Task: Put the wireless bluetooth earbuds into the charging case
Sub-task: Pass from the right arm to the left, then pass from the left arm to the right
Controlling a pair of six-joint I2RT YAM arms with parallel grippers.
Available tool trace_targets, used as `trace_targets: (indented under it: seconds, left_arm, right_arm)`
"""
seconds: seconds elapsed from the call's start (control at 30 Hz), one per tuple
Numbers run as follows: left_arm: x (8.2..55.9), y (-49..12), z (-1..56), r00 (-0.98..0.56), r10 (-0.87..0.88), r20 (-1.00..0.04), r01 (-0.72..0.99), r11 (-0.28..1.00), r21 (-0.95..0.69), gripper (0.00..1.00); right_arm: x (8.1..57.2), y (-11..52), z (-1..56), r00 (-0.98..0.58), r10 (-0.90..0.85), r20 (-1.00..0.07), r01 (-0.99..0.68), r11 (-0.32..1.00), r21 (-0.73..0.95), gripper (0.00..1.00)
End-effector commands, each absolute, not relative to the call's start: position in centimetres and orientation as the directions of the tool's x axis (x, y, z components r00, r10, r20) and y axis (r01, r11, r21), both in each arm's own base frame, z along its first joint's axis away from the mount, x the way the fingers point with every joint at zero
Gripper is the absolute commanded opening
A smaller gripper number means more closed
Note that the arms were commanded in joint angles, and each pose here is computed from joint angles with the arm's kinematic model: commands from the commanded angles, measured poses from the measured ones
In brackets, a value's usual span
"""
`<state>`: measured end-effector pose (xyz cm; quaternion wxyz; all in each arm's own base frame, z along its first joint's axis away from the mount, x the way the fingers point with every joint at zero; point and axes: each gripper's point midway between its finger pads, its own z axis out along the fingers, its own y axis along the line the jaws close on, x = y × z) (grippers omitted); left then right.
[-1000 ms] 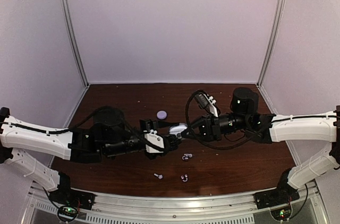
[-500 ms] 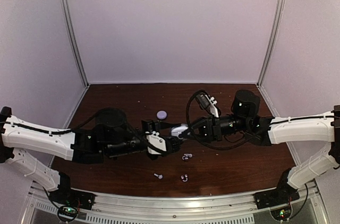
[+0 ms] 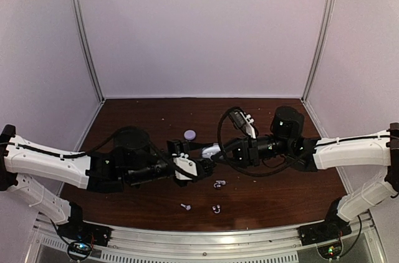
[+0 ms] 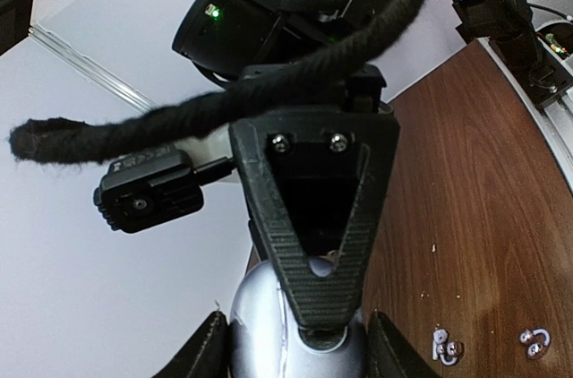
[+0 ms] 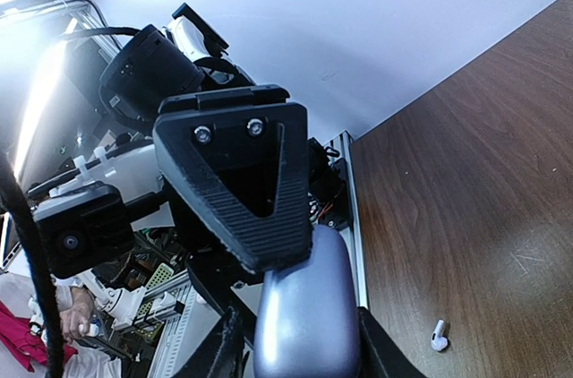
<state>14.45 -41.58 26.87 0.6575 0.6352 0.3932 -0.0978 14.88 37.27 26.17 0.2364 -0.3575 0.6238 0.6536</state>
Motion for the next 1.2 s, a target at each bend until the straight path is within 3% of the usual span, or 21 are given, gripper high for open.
trace_targets:
  seconds: [0.0, 0.2, 0.43, 0.67, 0.8, 1.03, 1.17]
  left_arm:
    - [15.4, -41.4, 28.8, 0.669, 0.35, -0.655, 0.6, 0.266, 0.755, 0.35]
    - [15.5, -41.4, 28.9, 0.67, 0.347, -0.656, 0.598, 0.272, 0.754, 0.35]
    - [15.4, -41.4, 28.9, 0.672, 0.344, -0.656, 0.598, 0.27, 0.754, 0.34]
    - [15.0, -41.6, 28.4, 0.681, 0.34, -0.648, 0.604, 0.239, 0.76, 0.34]
    - [15.1, -41.6, 28.4, 0.682, 0.342, -0.647, 0.602, 0.24, 0.762, 0.35]
    - [15.1, -41.6, 28.6, 0.682, 0.336, -0.65, 0.602, 0.246, 0.759, 0.35]
    - [15.2, -41.6, 28.7, 0.68, 0.336, -0.651, 0.599, 0.257, 0.758, 0.35]
  right_arm:
    - [14.6, 37.3, 26.2, -0.619, -0.138, -0.773, -0.763, -0.129, 0.634, 0.41]
    - [14.7, 37.3, 26.0, -0.622, -0.137, -0.771, -0.762, -0.124, 0.636, 0.41]
    - [14.8, 37.2, 26.2, -0.623, -0.128, -0.771, -0.762, -0.121, 0.636, 0.33]
    - [14.7, 37.1, 26.8, -0.622, -0.112, -0.775, -0.763, -0.135, 0.632, 0.4]
    - [14.8, 37.0, 27.1, -0.625, -0.1, -0.774, -0.761, -0.14, 0.633, 0.4]
    - [15.0, 37.0, 27.2, -0.629, -0.089, -0.773, -0.761, -0.135, 0.635, 0.31]
    - [15.2, 36.9, 27.5, -0.631, -0.069, -0.773, -0.761, -0.139, 0.634, 0.35]
